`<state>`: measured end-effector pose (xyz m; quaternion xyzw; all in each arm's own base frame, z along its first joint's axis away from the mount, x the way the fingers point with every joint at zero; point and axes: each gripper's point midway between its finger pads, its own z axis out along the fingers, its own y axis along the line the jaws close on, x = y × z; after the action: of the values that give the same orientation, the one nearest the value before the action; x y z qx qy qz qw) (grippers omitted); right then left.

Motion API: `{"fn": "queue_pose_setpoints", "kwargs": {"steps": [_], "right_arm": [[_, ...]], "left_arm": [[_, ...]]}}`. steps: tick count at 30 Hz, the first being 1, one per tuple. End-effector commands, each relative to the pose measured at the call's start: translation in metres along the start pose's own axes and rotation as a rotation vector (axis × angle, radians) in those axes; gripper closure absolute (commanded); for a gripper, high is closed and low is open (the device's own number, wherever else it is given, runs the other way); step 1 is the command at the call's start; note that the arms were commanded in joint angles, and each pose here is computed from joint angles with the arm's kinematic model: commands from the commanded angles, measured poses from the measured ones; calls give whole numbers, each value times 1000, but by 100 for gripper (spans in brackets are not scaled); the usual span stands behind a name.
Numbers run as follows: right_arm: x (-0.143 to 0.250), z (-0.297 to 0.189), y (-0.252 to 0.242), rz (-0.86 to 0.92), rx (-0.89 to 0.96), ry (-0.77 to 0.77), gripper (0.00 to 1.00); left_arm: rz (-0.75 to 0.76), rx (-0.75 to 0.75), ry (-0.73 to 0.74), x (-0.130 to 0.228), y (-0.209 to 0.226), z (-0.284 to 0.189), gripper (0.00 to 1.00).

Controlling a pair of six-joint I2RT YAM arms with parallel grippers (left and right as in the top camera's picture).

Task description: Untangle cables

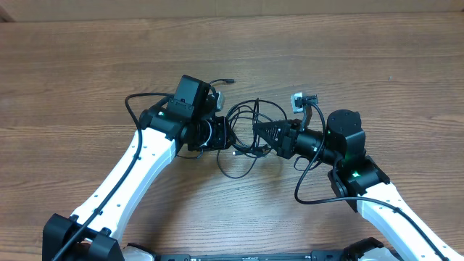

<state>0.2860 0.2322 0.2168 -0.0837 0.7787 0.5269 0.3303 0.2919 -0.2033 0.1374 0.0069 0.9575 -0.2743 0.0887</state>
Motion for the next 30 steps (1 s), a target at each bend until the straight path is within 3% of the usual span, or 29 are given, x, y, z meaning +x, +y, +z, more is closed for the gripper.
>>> {"fn": "queue_pose_setpoints", "kwargs": {"steps": [1,16,30], "right_arm": [[-3,0,5,-10,-17,-2,96],[-2,0,4,-6,-13,2,96],[1,0,1,6,-5,12,96]], "left_arm": [[-22,-18,0,2,4,2,70],[-27,-15,1,3,2,3,74],[-31,-14,-2,2,2,3,96]]}}
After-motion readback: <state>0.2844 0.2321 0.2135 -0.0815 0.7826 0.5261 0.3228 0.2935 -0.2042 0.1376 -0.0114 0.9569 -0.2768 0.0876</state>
